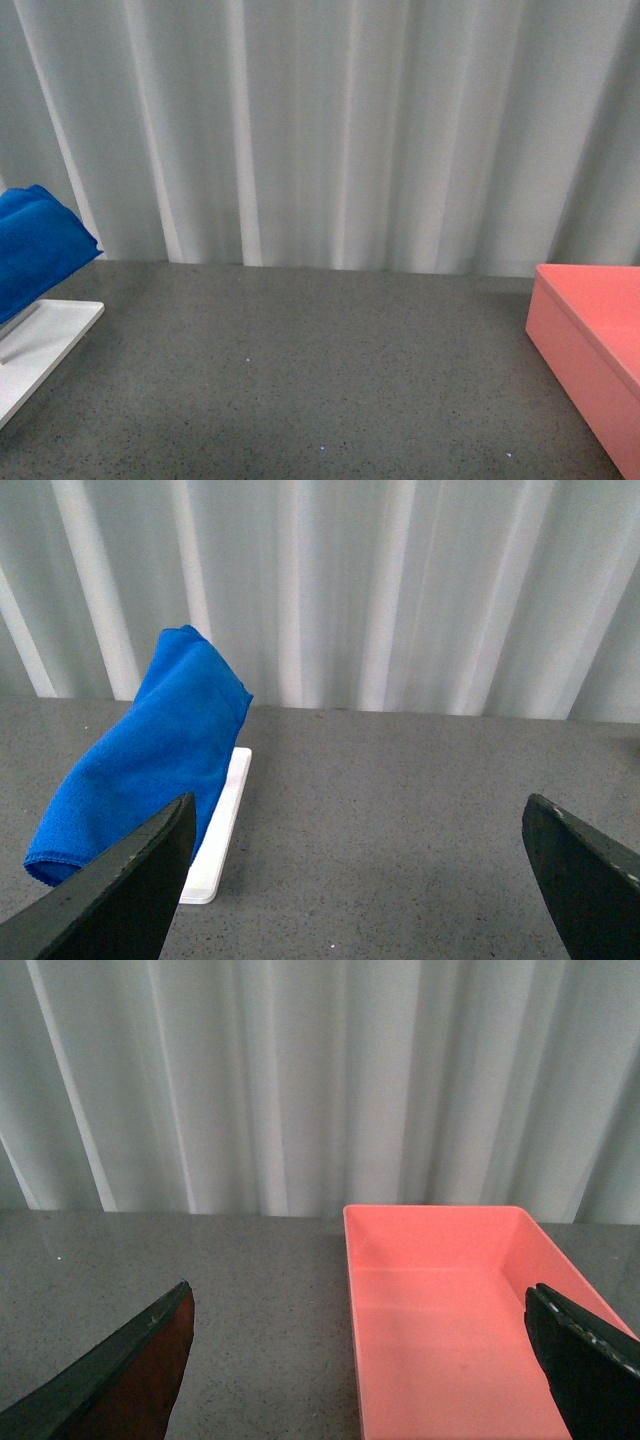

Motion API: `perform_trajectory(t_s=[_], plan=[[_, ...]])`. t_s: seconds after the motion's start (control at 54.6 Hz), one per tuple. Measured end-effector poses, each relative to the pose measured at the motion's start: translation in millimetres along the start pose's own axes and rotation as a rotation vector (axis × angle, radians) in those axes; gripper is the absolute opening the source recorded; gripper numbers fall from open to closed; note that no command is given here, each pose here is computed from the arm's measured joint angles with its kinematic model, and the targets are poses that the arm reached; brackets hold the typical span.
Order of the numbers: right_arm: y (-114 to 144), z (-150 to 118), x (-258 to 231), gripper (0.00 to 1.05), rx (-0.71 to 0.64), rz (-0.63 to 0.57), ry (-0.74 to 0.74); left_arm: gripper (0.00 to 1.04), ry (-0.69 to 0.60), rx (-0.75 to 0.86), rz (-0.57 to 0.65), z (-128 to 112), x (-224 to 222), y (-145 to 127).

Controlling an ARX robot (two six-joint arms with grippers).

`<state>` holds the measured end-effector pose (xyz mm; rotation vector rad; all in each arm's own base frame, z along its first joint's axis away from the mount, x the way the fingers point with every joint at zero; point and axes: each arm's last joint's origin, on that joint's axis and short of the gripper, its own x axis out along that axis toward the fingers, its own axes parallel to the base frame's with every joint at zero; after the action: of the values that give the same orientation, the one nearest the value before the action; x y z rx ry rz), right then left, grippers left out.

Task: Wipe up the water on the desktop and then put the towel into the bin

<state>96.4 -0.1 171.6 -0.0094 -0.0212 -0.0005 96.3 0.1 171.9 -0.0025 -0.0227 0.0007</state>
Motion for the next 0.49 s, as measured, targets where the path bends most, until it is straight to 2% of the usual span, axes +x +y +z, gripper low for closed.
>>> perform_trajectory(t_s=[0.494], plan=[[0.0, 0.0, 0.0, 0.98, 0.000, 0.000, 0.000, 0.98, 0.000, 0.000, 0.000, 0.0, 0.0, 0.0]])
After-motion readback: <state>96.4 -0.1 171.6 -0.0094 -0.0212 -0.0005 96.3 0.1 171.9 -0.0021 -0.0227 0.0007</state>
